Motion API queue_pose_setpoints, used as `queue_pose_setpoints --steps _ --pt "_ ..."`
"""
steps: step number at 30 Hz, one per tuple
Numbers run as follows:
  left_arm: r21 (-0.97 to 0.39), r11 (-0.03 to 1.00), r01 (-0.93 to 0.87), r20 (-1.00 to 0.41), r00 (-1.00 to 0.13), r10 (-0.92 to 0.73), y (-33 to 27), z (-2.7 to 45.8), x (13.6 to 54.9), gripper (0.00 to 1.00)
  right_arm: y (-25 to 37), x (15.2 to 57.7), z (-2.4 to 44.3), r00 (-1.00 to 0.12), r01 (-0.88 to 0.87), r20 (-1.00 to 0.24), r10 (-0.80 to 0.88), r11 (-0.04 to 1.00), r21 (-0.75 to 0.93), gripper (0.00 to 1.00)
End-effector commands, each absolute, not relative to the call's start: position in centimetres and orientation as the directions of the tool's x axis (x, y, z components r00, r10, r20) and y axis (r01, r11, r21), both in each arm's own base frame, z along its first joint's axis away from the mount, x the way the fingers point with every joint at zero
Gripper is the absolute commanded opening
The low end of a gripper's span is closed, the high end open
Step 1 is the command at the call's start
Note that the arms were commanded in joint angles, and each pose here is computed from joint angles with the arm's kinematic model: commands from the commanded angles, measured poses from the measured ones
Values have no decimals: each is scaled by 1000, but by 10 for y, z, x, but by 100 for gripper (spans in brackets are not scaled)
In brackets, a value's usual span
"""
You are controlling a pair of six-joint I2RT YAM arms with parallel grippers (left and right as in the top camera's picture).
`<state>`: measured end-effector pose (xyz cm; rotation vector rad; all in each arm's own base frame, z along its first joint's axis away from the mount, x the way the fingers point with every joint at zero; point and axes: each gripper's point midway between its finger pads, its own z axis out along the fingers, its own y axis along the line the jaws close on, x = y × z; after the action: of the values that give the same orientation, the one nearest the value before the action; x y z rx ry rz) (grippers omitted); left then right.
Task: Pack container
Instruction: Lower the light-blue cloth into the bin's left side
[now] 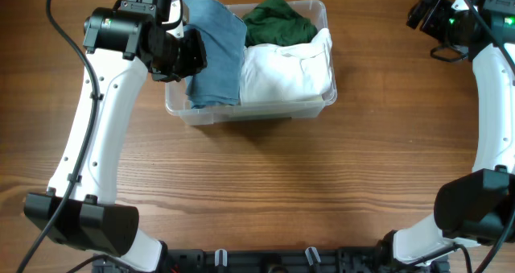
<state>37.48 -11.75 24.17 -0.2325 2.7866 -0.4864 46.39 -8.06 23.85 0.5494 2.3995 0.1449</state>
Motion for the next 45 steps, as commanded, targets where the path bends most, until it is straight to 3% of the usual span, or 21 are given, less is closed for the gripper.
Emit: queue_pose_setpoints --steps 1,24,32,45 --pt "-354 933 -60 -341 -921 -189 -116 260 381 4 -82 465 231 -696 367 -570 437 899 241 100" --pt "-344 938 -46 -474 -854 -215 -101 305 369 4 -82 465 231 -696 367 -570 437 899 241 100" --pt "-270 958 -97 -452 -866 -215 -88 293 364 4 -82 465 231 -696 367 -570 437 899 241 100" --pt "-270 958 -95 -449 -868 -213 -91 284 377 4 -82 465 231 -696 367 -570 437 899 241 100"
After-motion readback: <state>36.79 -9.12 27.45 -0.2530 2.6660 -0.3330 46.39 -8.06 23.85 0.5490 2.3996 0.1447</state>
